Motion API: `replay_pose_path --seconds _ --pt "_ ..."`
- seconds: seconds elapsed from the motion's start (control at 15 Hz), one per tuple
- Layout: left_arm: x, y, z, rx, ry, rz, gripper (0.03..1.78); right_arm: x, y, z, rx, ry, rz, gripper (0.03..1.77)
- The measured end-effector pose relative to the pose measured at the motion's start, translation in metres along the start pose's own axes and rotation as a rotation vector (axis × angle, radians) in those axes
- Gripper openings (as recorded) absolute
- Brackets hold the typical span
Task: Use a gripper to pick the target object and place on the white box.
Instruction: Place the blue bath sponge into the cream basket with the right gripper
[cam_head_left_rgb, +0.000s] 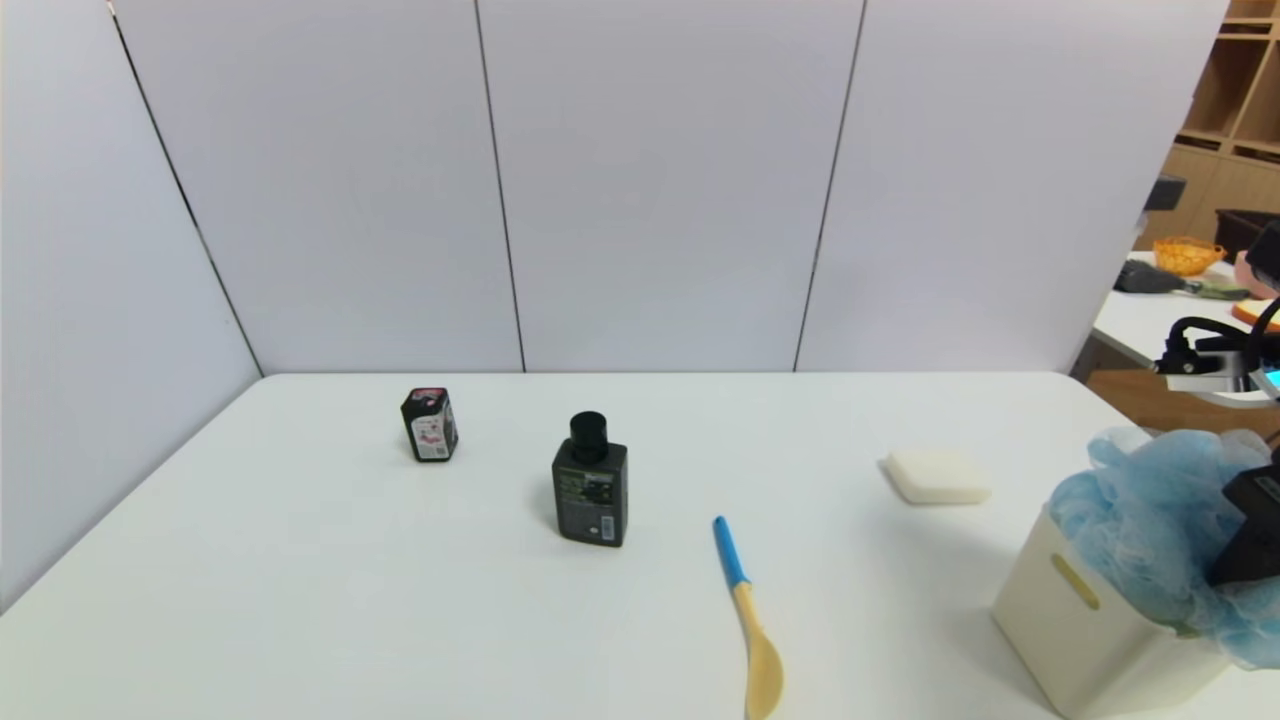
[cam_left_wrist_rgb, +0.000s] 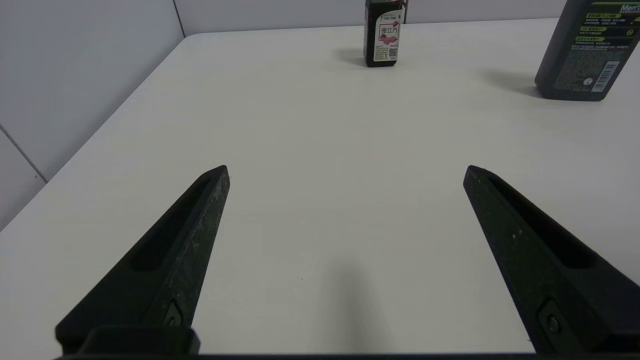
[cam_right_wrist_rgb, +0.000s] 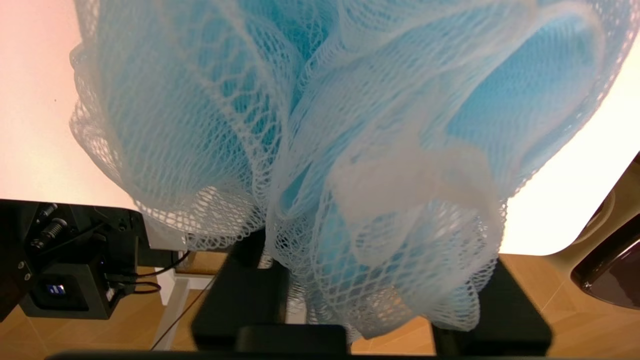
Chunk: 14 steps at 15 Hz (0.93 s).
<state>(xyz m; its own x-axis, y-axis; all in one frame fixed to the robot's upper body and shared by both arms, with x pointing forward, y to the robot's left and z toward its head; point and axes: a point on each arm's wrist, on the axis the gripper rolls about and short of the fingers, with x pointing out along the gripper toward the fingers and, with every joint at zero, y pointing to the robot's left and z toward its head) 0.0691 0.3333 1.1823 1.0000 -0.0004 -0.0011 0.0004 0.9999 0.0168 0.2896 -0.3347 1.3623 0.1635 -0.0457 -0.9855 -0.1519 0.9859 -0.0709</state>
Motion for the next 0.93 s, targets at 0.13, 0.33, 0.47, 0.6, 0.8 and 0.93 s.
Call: replay_pose_path --seconds 0.13,0.33,0.47,0.6,0.8,0.93 --pt "0.0 0.0 0.0 0.0 0.0 0.0 1.69 0.001 0.001 0.0 -0.003 0.002 0.001 1.02" --pt "0.0 0.0 0.0 0.0 0.0 0.0 1.69 0.001 0.001 0.0 -0.003 0.002 0.002 1.24" --pt "0.0 0.0 0.0 0.0 0.0 0.0 1.69 0.0 0.001 0.0 -0.003 -0.008 0.0 1.35" --pt "0.0 0.0 0.0 0.0 0.0 0.0 1.69 -0.002 0.001 -0.001 -0.007 -0.017 -0.001 1.43" --pt "0.0 0.0 0.0 0.0 0.0 0.0 1.69 -0.007 0.003 -0.005 -0.017 -0.044 -0.004 1.52" --pt "0.0 0.0 0.0 0.0 0.0 0.0 1.69 -0.011 0.004 -0.008 -0.02 -0.071 -0.007 1.56"
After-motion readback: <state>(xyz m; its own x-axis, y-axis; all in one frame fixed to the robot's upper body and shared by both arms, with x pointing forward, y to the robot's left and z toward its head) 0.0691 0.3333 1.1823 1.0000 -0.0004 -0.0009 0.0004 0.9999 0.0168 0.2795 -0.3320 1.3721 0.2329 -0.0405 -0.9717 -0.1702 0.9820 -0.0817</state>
